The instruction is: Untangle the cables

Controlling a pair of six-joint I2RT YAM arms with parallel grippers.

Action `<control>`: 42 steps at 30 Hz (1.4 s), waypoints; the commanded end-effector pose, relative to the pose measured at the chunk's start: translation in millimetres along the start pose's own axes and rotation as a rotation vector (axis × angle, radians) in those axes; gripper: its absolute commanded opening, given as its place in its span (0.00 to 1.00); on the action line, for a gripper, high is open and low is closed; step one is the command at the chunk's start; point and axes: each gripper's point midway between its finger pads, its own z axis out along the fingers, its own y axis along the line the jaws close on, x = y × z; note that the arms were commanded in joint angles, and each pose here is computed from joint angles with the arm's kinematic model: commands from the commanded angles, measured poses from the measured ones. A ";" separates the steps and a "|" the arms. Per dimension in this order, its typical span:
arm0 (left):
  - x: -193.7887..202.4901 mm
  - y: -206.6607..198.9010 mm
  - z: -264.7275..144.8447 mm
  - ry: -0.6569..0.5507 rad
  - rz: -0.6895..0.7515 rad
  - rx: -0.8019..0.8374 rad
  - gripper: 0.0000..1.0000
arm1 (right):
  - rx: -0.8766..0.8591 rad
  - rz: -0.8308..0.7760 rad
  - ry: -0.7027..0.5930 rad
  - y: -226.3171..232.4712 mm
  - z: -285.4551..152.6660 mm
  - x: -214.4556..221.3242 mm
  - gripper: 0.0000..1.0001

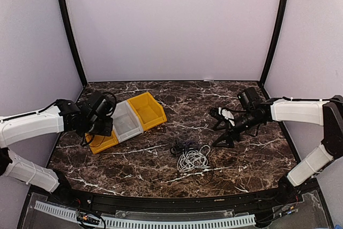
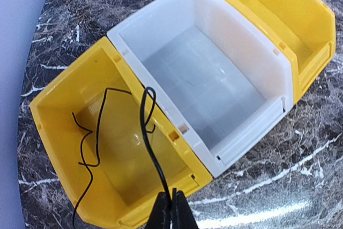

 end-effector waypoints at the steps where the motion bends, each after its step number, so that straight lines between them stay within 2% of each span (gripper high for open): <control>1: -32.7 16.1 3.6 -0.148 -0.008 -0.031 0.00 | 0.014 -0.021 -0.016 -4.5 -4.9 -8.9 0.95; 8: -62.9 22.8 11.9 -0.257 -0.074 0.030 0.00 | 0.023 -0.025 -0.015 -5.4 -6.0 -9.0 0.95; 12: -74.1 -1.0 14.6 -0.268 -0.087 0.150 0.00 | 0.023 -0.026 -0.012 -5.1 -5.6 -8.1 0.95; 16: -77.0 -10.2 19.2 -0.267 -0.093 0.187 0.00 | 0.021 -0.024 -0.008 -4.9 -5.0 -7.0 0.95; 33: -32.2 70.7 30.1 -0.226 -0.203 -0.070 0.00 | -0.015 -0.006 0.014 -4.5 1.7 -0.4 0.94; 42: -27.9 59.6 58.5 -0.151 -0.242 -0.032 0.00 | -0.012 -0.015 0.008 -2.5 -1.1 -2.2 0.94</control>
